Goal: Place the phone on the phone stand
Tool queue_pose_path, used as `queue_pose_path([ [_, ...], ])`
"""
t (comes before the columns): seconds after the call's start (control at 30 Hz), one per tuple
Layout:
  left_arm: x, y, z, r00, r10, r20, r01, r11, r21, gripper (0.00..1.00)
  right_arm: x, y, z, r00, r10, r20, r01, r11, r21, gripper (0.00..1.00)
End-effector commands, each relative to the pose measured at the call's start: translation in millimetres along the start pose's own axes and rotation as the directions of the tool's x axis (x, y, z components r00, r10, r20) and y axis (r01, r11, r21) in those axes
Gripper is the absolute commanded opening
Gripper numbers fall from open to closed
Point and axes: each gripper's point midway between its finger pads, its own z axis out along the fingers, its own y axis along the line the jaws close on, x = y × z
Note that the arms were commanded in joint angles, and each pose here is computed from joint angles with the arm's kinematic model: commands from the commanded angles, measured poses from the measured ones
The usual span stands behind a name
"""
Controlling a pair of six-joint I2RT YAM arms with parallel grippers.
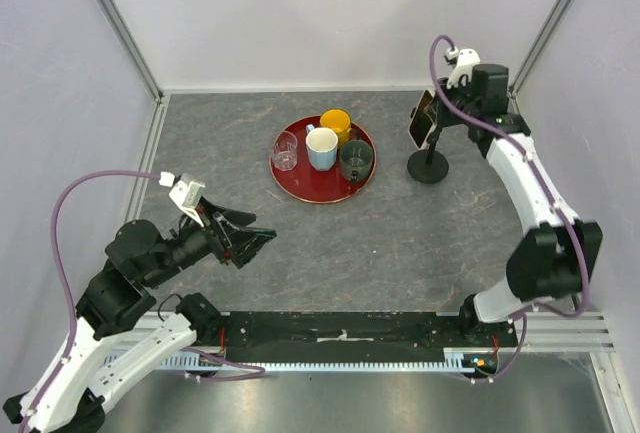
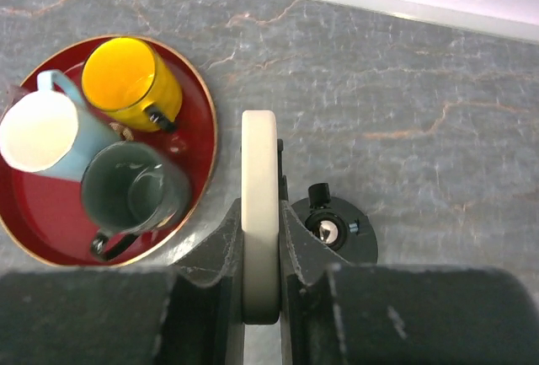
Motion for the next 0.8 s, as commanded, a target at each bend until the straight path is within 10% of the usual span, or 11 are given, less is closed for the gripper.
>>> queue_pose_path([
  [0.0, -17, -11, 5, 0.997, 0.082, 0.014, -0.082, 0.996, 0.039, 0.81, -109, 30, -3, 0.913, -0.178, 0.368, 0.302, 0.9, -0.314, 0.0],
  [0.77, 5, 9, 72, 0.994, 0.053, -0.094, -0.052, 0.998, 0.017, 0.77, -70, -18, 89, 0.887, -0.383, 0.257, 0.461, 0.706, -0.538, 0.0],
])
